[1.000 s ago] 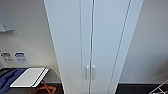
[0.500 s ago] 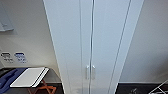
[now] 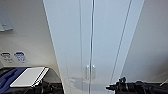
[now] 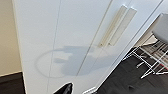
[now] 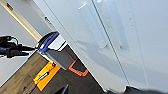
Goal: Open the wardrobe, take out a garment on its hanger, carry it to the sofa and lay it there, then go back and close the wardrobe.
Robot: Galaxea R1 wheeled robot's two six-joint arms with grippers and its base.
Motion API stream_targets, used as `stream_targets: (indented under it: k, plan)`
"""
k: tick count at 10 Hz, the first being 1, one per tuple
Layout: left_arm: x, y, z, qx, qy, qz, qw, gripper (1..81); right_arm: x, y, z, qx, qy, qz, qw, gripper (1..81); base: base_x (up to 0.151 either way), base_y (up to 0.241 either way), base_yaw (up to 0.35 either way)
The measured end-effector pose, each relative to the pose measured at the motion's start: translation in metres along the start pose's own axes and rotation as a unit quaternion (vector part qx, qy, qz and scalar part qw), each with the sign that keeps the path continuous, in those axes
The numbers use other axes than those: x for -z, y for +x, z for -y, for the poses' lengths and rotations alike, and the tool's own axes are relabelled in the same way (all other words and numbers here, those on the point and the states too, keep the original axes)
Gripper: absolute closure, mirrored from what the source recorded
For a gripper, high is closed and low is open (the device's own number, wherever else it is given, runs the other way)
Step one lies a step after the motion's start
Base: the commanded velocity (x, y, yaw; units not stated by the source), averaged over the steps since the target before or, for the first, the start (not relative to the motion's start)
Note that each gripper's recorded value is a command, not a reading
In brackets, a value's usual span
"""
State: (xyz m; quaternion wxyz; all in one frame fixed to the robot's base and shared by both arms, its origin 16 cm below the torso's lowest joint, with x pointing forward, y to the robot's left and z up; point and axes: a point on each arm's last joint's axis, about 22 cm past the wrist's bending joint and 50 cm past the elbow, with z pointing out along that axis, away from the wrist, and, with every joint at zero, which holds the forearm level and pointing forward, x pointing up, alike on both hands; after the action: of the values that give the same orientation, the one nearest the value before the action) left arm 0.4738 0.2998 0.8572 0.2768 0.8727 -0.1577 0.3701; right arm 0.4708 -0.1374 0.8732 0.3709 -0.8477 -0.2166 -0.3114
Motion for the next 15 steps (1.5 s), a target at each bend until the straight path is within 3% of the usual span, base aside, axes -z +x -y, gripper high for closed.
stream_targets:
  k: [4,7,9,11,15]
  plan:
    - [-0.056,0.03,-0.019,0.017,-0.019,0.017,0.9995,1.0,-0.038,0.046,-0.003,0.012,-0.01,-0.002,0.9999,1.0,0.0,0.0,0.0]
    - [-0.078,0.043,-0.002,0.025,0.002,0.025,0.9994,1.0,-0.058,0.082,-0.015,0.015,-0.031,-0.009,0.9994,1.0,0.0,0.0,0.0]
    - [-0.107,0.05,-0.016,0.022,-0.006,0.031,0.9993,1.0,-0.063,0.108,-0.015,0.021,-0.036,-0.022,0.9989,1.0,0.0,0.0,0.0]
    - [-0.131,0.067,-0.034,0.015,-0.018,0.027,0.9994,1.0,-0.07,0.11,-0.019,0.02,-0.04,-0.023,0.9987,1.0,0.0,0.0,0.0]
    - [-0.164,0.076,-0.038,0.017,-0.008,0.028,0.9994,1.0,-0.095,0.125,-0.031,0.015,-0.057,-0.036,0.9977,1.0,0.0,0.0,0.0]
